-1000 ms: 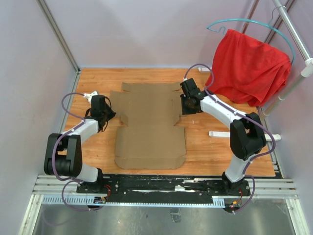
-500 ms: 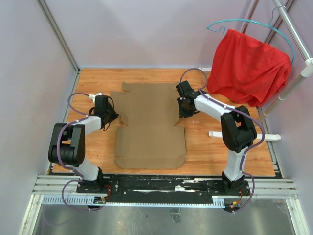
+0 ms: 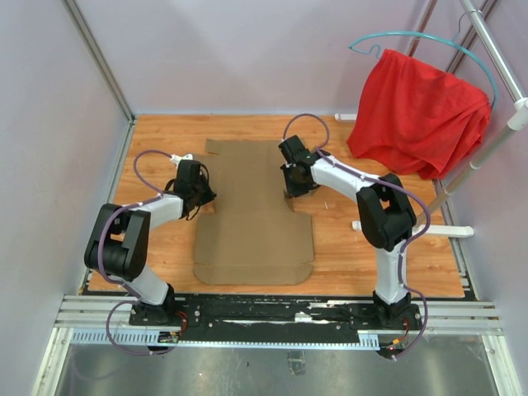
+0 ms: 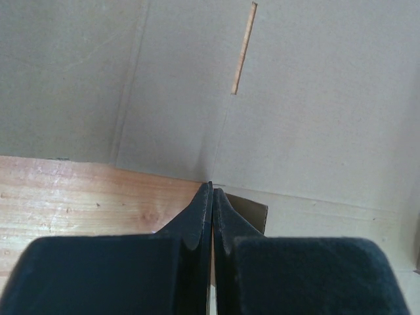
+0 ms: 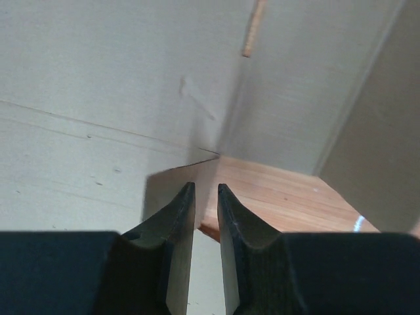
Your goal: Fold the paper box
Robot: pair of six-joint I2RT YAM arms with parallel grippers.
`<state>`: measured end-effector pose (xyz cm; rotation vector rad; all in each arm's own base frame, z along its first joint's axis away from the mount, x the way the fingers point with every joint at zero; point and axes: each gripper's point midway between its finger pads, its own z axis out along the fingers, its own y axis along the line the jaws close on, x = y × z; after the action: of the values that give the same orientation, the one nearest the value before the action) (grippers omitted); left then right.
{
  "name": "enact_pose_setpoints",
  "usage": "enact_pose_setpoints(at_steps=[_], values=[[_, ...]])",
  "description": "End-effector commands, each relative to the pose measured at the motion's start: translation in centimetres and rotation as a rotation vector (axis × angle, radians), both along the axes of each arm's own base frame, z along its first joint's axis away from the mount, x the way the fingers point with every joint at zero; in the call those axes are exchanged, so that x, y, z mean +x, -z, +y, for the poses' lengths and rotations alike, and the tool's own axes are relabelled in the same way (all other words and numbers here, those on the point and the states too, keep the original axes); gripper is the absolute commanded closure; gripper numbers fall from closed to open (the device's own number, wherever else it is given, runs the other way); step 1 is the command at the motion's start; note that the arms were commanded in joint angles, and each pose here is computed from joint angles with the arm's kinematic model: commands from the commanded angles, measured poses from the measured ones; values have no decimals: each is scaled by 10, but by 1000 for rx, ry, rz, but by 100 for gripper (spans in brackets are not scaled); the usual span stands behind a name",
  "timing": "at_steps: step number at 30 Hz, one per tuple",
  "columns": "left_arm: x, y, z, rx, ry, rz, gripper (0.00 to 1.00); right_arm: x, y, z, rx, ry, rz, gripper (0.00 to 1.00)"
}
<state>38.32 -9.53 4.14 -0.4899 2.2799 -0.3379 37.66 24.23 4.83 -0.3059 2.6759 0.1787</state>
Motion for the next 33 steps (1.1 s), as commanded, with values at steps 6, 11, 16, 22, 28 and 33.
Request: enact_pose_setpoints(at_steps=[6, 11, 16, 22, 28, 33], values=[[8, -4, -30, 54, 77, -22, 100, -6, 13, 26, -37, -64, 36, 79], [9, 8, -46, 138, 114, 13, 100, -8, 16, 26, -50, -66, 41, 79], [10, 1, -42, 162, 92, 9, 100, -9, 4, 19, -69, -63, 20, 79], [19, -58, -29, 200, 40, -97, 97, 0, -47, 6, -82, -42, -79, 78], [48, -139, -14, 248, -34, -246, 71, 42, -107, -21, 3, 19, -183, 34], [96, -161, 0, 198, -54, -253, 56, 97, -128, -36, 123, 22, -198, 20]])
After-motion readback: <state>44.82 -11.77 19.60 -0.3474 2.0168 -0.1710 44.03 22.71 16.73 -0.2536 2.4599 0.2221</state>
